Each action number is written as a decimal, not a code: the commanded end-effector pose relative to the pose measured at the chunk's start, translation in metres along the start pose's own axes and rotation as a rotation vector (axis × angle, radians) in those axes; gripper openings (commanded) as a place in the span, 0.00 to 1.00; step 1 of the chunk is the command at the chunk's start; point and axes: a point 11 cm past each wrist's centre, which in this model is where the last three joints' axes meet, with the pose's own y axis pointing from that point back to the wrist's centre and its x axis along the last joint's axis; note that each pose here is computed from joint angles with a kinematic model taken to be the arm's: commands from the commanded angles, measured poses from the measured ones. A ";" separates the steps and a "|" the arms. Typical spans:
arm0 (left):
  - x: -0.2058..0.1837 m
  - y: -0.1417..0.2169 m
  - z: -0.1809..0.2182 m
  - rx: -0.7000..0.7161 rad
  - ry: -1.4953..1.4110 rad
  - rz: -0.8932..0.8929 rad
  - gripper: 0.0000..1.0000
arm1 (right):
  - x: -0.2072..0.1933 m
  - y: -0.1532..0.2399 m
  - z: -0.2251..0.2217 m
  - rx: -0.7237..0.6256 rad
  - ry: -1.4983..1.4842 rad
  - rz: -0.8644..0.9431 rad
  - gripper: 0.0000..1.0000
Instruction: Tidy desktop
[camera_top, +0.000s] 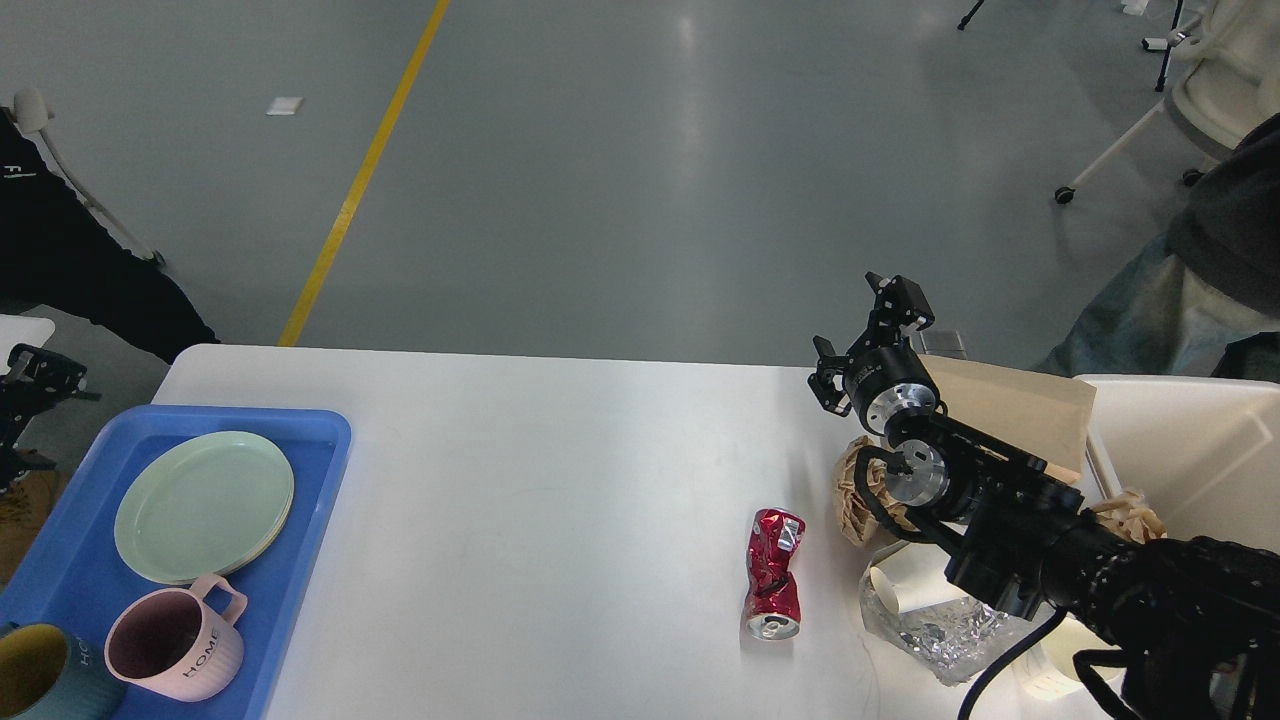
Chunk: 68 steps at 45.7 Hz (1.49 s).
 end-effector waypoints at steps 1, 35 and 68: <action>0.002 0.010 0.032 -0.080 0.004 -0.007 0.96 | 0.000 0.000 0.000 0.000 0.001 0.000 1.00; -0.063 -0.023 0.074 -0.645 0.713 -0.327 0.97 | 0.000 0.000 0.000 0.000 0.000 0.000 1.00; -0.037 -0.014 0.095 -0.827 1.140 -0.275 0.97 | 0.000 0.000 0.000 0.000 0.000 0.000 1.00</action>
